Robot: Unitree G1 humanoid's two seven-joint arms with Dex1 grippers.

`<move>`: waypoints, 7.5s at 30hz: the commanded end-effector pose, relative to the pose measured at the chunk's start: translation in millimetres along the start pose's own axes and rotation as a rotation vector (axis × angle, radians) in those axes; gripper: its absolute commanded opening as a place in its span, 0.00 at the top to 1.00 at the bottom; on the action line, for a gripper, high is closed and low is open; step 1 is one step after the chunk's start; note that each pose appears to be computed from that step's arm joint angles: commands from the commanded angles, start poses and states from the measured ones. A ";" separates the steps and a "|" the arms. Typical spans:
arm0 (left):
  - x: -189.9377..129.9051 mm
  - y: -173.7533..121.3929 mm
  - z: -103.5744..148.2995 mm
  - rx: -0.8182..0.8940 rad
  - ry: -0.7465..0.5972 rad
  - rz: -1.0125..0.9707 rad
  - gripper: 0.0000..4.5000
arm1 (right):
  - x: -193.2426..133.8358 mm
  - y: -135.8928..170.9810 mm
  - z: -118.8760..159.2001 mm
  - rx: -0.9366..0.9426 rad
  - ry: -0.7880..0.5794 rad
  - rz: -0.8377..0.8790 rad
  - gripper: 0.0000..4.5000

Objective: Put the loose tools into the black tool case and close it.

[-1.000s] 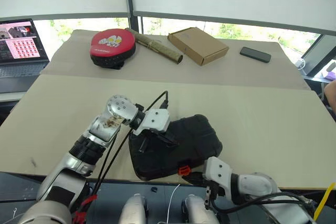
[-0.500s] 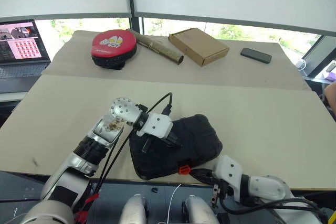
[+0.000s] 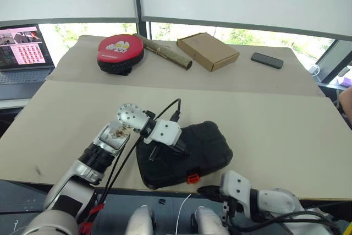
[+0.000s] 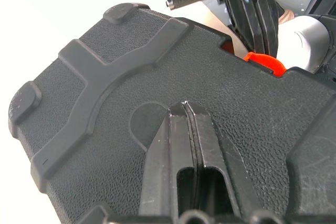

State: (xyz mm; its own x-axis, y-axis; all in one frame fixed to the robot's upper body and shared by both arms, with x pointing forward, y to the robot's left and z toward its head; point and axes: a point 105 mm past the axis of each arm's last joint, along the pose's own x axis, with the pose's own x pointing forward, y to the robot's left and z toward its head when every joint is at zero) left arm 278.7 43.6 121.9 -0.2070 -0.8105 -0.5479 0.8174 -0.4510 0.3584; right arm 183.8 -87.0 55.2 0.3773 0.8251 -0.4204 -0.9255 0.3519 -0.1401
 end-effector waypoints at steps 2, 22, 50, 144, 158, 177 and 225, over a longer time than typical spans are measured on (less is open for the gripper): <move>10.1 -18.8 -24.9 -0.070 0.095 -0.101 0.99 | 5.5 -8.0 7.5 -0.050 -0.031 -0.053 1.00; 10.9 -7.2 -36.3 -0.056 0.117 -0.053 0.99 | -9.4 -33.3 57.3 -0.038 -0.212 -0.116 1.00; 16.5 -11.3 -32.7 -0.041 0.099 -0.084 0.99 | -5.6 -0.9 14.9 0.058 -0.006 -0.068 1.00; -22.4 3.8 -20.5 -0.163 0.065 -0.071 0.56 | 11.2 -27.3 30.3 0.275 -0.071 -0.390 0.37; -14.8 0.8 -33.4 -0.149 0.137 -0.070 1.00 | 9.8 -25.8 34.3 0.235 -0.078 -0.375 0.75; -9.6 3.0 -35.4 -0.125 0.129 -0.072 1.00 | -4.0 -27.0 44.1 0.143 -0.121 -0.434 0.75; -2.2 6.7 -34.1 -0.112 0.122 -0.056 1.00 | 13.0 -41.2 35.2 -0.057 -0.055 -0.287 0.99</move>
State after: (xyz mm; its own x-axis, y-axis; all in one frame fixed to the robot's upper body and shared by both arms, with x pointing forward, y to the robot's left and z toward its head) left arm 306.5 50.0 129.8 -0.1743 -0.8009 -0.5729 0.8400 -0.4245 0.3380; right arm 220.4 -78.0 63.8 0.5994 0.6972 -0.3932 -0.7994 0.5465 -0.2496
